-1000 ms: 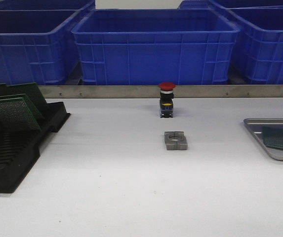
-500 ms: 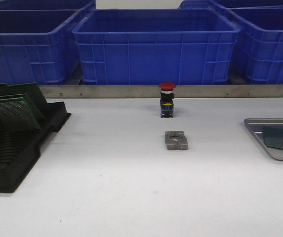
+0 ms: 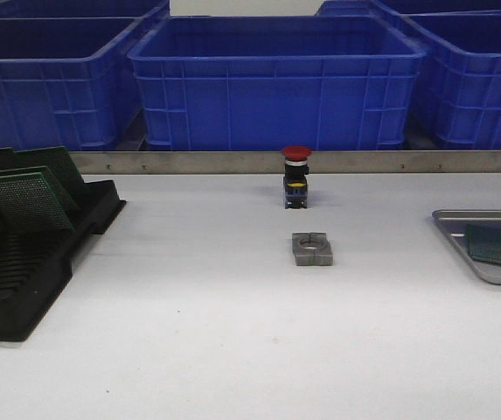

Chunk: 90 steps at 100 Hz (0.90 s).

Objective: Place circuit board on tray

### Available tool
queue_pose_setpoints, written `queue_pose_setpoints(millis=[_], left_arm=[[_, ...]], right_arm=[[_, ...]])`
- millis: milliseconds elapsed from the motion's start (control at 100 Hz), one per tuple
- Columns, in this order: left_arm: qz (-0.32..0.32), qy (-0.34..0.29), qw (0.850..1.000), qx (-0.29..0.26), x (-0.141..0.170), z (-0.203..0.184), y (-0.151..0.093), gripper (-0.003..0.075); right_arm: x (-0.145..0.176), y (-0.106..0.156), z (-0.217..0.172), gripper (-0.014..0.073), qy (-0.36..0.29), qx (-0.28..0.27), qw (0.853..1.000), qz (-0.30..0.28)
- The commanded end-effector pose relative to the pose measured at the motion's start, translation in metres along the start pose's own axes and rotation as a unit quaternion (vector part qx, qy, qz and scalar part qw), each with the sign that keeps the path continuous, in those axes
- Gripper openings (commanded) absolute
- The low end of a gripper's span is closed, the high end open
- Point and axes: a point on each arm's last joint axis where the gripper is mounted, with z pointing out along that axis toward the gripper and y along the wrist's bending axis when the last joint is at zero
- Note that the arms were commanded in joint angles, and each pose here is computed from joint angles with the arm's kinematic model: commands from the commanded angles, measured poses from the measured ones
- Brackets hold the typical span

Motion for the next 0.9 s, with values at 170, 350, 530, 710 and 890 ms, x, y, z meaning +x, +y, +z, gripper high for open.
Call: queue_pose_setpoints(millis=[170, 350, 530, 710, 890], left_arm=[[-0.003, -0.028, 1.0, 0.001, 0.0076, 0.0007, 0.0008, -0.002], [-0.003, -0.028, 1.0, 0.001, 0.0076, 0.0007, 0.0008, -0.002], [-0.003, -0.028, 1.0, 0.001, 0.0076, 0.0007, 0.0008, -0.002], [-0.003, -0.028, 1.0, 0.001, 0.0076, 0.0007, 0.0008, -0.002], [-0.003, -0.028, 1.0, 0.001, 0.0076, 0.0007, 0.0008, -0.002]], right_arm=[[-0.014, -0.002, -0.006, -0.006, -0.052, 0.016, 0.998, -0.001], [-0.0141, -0.002, -0.0061, -0.006, -0.053, 0.017, 0.998, 0.0], [-0.0205, -0.0057, -0.007, -0.006, -0.09, 0.037, 0.995, 0.001], [-0.0235, -0.0077, -0.0075, -0.006, -0.111, 0.048, 0.993, 0.005], [-0.0232, -0.0075, -0.0075, -0.006, -0.109, 0.047, 0.993, 0.004]])
